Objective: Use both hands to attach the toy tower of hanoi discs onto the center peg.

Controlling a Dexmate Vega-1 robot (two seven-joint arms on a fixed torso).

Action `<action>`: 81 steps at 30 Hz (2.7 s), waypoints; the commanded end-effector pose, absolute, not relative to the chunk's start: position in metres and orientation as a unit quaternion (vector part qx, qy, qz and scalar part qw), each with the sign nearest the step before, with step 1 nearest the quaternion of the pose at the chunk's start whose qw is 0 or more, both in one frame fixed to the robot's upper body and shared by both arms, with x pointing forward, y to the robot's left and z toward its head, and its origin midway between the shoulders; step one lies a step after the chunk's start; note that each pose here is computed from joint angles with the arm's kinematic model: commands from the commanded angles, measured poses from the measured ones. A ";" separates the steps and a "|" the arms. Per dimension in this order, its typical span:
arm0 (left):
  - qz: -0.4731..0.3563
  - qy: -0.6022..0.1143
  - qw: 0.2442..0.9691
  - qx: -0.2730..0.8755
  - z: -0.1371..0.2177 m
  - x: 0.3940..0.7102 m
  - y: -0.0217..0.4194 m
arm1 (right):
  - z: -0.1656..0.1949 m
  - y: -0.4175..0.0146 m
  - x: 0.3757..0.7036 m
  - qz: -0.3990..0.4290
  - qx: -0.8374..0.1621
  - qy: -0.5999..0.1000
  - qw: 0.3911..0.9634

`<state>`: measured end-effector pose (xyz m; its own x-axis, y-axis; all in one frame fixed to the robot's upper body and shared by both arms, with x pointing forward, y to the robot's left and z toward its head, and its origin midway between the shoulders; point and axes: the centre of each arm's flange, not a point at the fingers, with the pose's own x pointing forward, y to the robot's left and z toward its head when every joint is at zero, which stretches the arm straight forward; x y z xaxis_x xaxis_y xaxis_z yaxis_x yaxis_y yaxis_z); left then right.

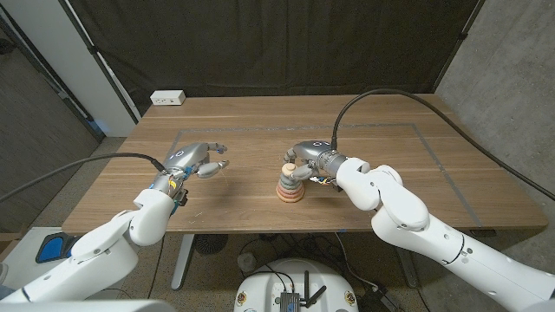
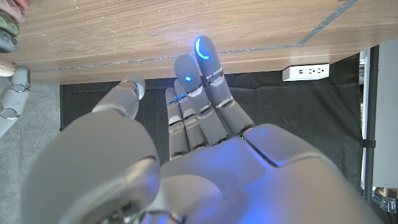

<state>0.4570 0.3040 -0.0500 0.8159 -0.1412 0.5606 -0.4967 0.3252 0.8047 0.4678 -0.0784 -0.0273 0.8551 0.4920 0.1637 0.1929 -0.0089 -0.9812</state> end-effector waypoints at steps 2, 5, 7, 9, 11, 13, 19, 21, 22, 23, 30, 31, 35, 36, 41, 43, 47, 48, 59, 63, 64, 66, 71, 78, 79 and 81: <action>0.110 -0.278 0.769 0.566 -0.050 0.459 0.304 | -0.031 -0.079 0.468 0.120 -0.700 -0.236 0.664; 0.109 -0.277 0.769 0.565 -0.051 0.460 0.304 | -0.032 -0.078 0.468 0.122 -0.700 -0.234 0.664; 0.107 -0.277 0.770 0.566 -0.051 0.460 0.303 | -0.034 -0.078 0.468 0.123 -0.699 -0.233 0.665; 0.106 -0.276 0.770 0.566 -0.052 0.461 0.303 | -0.035 -0.078 0.470 0.122 -0.699 -0.232 0.665; 0.107 -0.276 0.770 0.566 -0.052 0.461 0.303 | -0.036 -0.078 0.471 0.121 -0.699 -0.231 0.666; 0.107 -0.276 0.770 0.566 -0.052 0.460 0.304 | -0.037 -0.079 0.474 0.119 -0.699 -0.228 0.667; 0.109 -0.274 0.770 0.565 -0.052 0.460 0.305 | -0.038 -0.080 0.475 0.112 -0.700 -0.230 0.667; 0.108 -0.275 0.771 0.565 -0.053 0.460 0.305 | -0.039 -0.080 0.475 0.110 -0.702 -0.230 0.665; 0.108 -0.274 0.771 0.565 -0.053 0.461 0.305 | -0.039 -0.079 0.475 0.110 -0.704 -0.230 0.663; 0.107 -0.274 0.771 0.565 -0.053 0.461 0.305 | -0.039 -0.079 0.475 0.110 -0.705 -0.230 0.661; 0.106 -0.278 0.771 0.563 -0.052 0.463 0.303 | -0.038 -0.081 0.471 0.112 -0.711 -0.227 0.656; 0.105 -0.277 0.771 0.564 -0.052 0.463 0.303 | -0.038 -0.081 0.471 0.111 -0.713 -0.225 0.655; 0.101 -0.279 0.770 0.565 -0.052 0.465 0.302 | -0.038 -0.083 0.470 0.111 -0.714 -0.219 0.655; 0.101 -0.279 0.770 0.564 -0.052 0.466 0.302 | -0.039 -0.083 0.470 0.110 -0.715 -0.218 0.655; 0.097 -0.281 0.771 0.564 -0.052 0.468 0.300 | -0.038 -0.085 0.467 0.109 -0.717 -0.219 0.653; 0.096 -0.282 0.770 0.564 -0.052 0.468 0.300 | -0.037 -0.085 0.466 0.109 -0.717 -0.220 0.652; 0.096 -0.283 0.770 0.563 -0.051 0.469 0.300 | -0.037 -0.085 0.465 0.109 -0.720 -0.219 0.650; 0.096 -0.283 0.770 0.563 -0.051 0.469 0.300 | -0.037 -0.085 0.464 0.110 -0.720 -0.218 0.649; 0.096 -0.284 0.770 0.563 -0.051 0.470 0.301 | -0.035 -0.085 0.462 0.111 -0.728 -0.217 0.641; 0.098 -0.286 0.770 0.562 -0.050 0.470 0.301 | -0.033 -0.084 0.461 0.109 -0.731 -0.219 0.637; 0.098 -0.286 0.770 0.562 -0.050 0.470 0.301 | -0.033 -0.084 0.461 0.109 -0.731 -0.219 0.637; 0.100 -0.288 0.770 0.561 -0.048 0.470 0.302 | -0.032 -0.083 0.461 0.108 -0.732 -0.220 0.636; 0.102 -0.290 0.769 0.560 -0.046 0.470 0.302 | -0.029 -0.083 0.460 0.105 -0.734 -0.220 0.634; 0.102 -0.288 0.770 0.560 -0.046 0.471 0.303 | -0.027 -0.089 0.457 0.096 -0.728 -0.220 0.643; 0.100 -0.286 0.772 0.559 -0.045 0.472 0.303 | -0.027 -0.090 0.457 0.094 -0.726 -0.219 0.645; 0.098 -0.285 0.774 0.556 -0.044 0.473 0.302 | -0.026 -0.093 0.457 0.091 -0.722 -0.217 0.650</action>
